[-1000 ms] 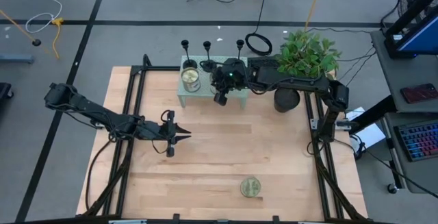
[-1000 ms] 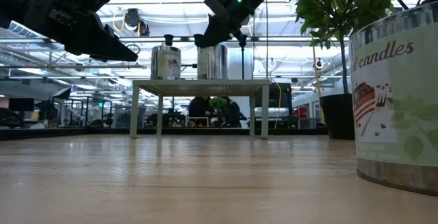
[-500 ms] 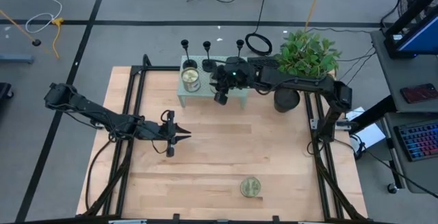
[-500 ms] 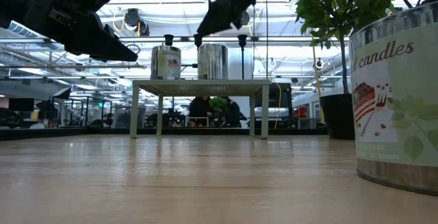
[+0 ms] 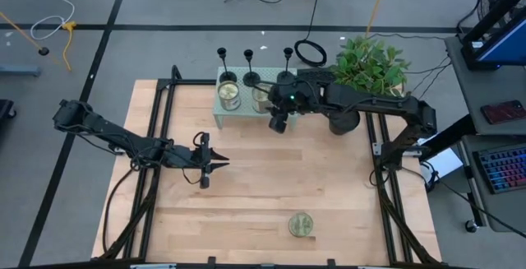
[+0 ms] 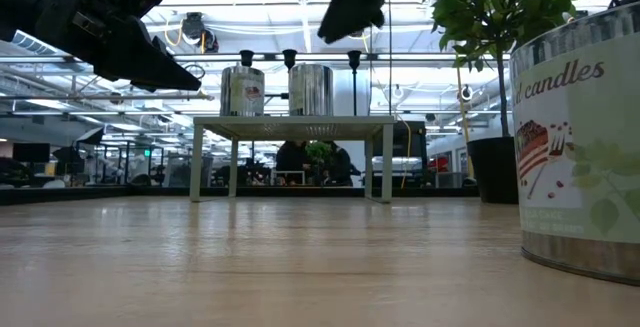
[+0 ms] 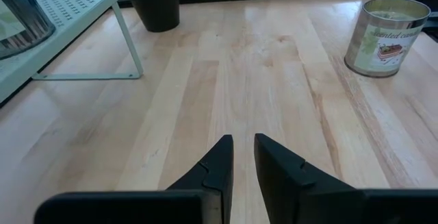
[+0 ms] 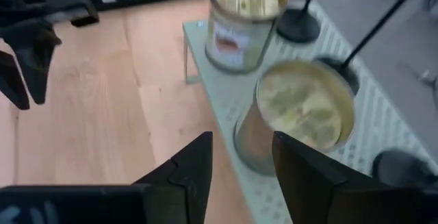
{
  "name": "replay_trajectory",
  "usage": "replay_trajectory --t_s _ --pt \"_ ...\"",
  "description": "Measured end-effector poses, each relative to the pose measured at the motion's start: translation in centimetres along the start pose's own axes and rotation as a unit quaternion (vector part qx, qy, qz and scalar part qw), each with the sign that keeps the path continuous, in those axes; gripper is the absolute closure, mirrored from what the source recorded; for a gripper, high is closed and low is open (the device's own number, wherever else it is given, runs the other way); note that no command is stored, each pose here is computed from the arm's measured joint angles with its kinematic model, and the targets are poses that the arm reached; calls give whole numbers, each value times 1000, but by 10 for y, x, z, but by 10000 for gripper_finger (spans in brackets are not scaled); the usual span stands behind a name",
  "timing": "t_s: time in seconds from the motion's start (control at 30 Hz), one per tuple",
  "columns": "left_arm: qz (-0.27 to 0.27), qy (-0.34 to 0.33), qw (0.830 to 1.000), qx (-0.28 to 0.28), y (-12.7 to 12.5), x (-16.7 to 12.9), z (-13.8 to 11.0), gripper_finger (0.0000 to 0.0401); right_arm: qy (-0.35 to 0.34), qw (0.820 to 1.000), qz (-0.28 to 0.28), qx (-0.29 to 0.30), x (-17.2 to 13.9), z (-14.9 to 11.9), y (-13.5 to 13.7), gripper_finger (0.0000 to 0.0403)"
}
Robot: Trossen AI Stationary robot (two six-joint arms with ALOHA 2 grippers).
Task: Pick & Place candle stick holders
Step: Put the top green scented candle on the shelf, then put the scented candle on the shelf
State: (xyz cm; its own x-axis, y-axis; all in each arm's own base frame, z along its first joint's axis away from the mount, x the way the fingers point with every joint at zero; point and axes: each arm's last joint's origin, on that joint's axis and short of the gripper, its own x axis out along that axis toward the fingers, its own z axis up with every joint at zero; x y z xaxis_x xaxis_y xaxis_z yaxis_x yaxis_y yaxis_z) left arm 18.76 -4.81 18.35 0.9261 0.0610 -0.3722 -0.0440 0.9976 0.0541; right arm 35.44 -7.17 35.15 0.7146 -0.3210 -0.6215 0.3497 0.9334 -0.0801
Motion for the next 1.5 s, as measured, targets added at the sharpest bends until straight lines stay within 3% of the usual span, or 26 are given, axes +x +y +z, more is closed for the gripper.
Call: replay_trajectory --t_s 0.13,0.3,0.47,0.87,1.23,1.5 --pt "0 0 1000 -4 0 0 0 334 23 1000 -7 19 14 -17 0 258" --pt "0 0 1000 -12 0 0 0 334 42 996 -72 11 28 -37 -3 257" --pt "0 0 1000 -11 0 0 0 334 32 996 -81 25 41 -48 -12 257" --pt "0 0 1000 -12 0 0 0 334 -32 999 -32 18 60 -59 -31 257" --pt "0 0 1000 -16 0 0 0 334 -33 999 -27 -2 57 -58 -29 257" --pt "0 0 1000 -16 0 0 0 334 -26 1000 12 -1 14 -55 -4 257"
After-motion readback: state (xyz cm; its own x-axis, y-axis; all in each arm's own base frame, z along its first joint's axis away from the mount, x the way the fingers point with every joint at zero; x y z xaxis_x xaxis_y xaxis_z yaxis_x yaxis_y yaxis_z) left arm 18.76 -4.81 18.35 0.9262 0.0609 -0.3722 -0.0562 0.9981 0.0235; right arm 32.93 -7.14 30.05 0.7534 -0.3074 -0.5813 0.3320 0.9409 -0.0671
